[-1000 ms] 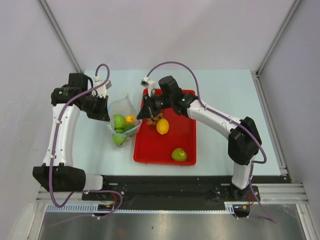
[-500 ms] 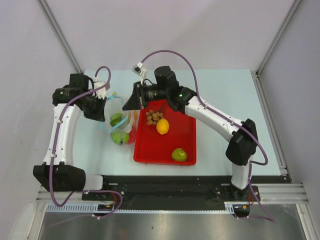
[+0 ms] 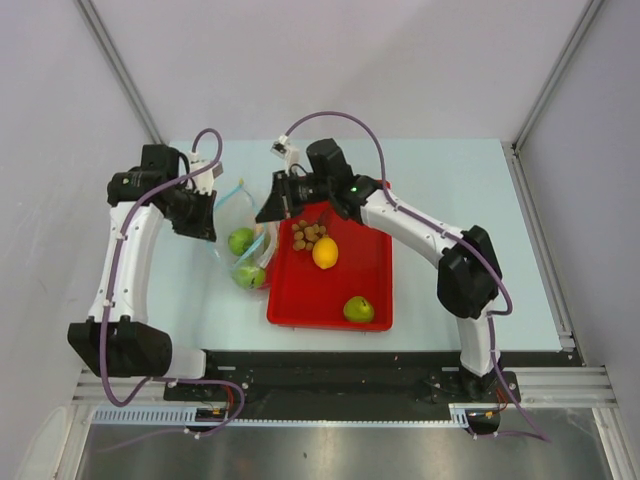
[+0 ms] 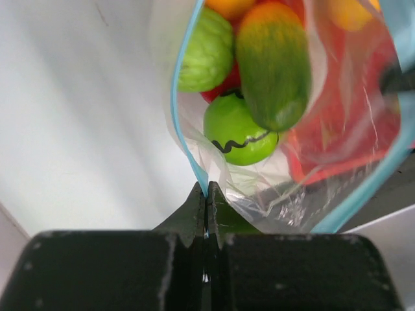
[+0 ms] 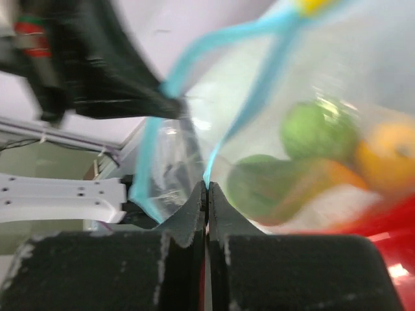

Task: Place the food in the zip-top bag and seal the zipper
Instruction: Adjust the zipper food storage bag at the center of the board, then pick up the fake fruit from the bin.

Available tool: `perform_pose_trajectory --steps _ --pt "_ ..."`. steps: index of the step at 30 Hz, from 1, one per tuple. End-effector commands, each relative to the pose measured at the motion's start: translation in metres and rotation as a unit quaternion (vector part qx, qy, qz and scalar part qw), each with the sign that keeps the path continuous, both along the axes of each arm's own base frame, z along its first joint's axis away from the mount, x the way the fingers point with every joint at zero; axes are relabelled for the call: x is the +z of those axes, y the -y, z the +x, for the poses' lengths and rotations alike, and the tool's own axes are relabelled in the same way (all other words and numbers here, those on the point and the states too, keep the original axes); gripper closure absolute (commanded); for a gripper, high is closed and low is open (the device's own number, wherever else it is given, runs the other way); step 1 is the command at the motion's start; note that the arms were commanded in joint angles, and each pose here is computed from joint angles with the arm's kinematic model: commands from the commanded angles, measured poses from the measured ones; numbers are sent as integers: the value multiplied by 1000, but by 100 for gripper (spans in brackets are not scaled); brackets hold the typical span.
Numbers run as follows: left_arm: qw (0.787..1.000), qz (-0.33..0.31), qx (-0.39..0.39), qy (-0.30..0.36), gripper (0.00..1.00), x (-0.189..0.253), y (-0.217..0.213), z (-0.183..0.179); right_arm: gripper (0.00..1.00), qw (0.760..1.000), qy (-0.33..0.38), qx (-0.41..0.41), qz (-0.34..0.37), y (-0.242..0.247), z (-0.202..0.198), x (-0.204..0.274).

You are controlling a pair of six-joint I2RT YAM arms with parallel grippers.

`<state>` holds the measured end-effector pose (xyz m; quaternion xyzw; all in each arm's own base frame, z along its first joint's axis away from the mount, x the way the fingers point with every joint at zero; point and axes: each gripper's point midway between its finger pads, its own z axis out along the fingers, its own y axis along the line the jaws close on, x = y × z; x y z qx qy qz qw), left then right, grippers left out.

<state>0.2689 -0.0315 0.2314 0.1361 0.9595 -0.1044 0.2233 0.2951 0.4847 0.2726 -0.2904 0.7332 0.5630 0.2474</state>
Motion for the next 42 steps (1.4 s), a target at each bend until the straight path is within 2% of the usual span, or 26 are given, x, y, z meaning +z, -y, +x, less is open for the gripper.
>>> perform_pose_trajectory --steps 1,10,13,14,17,19,20,21,23,26,28,29,30,33,37,42 --pt "999 -40 -24 8 100 11 15 -15 100 999 38 -16 -13 26 15 4" --pt "997 -71 -25 -9 100 -1 25 -9 100 996 59 -22 -58 62 13 -8" --pt "996 -80 -27 -9 100 -1 29 -6 69 996 64 -14 -63 71 8 -9" --pt "996 -84 -26 -9 100 -1 31 -5 46 996 65 -18 -66 78 11 -10" --pt "995 -91 -27 -11 100 -2 35 -3 19 993 94 -21 -68 101 17 -3" --pt "995 -94 -28 -9 100 -1 37 -2 12 991 99 -16 -91 118 14 -8" --pt "995 -94 -26 -9 100 -1 37 -1 10 986 135 -4 -101 128 12 -6" --pt "995 -93 -39 -9 100 0 44 -2 10 984 121 3 -129 143 4 -19" --pt "995 -94 -42 -6 100 0 46 -1 9 973 160 39 -160 159 -8 -35" --pt "995 -93 -47 -5 100 1 50 -1 7 953 174 88 -234 188 -40 -72" --pt "995 -93 -47 -7 100 0 51 -1 6 941 153 118 -278 206 -61 -95" --pt "995 -92 -48 -7 100 0 51 -2 6 936 153 131 -288 211 -65 -101" --pt "995 -91 -49 -6 100 0 52 -1 0 929 153 153 -301 218 -74 -109" --pt "995 -90 -51 -6 100 0 53 -1 0 910 149 187 -338 230 -88 -129" --pt "995 -88 -51 -5 100 1 53 -1 3 892 136 240 -358 239 -114 -153" --pt "995 -85 -49 -3 100 1 52 -1 7 878 150 247 -380 239 -115 -170"
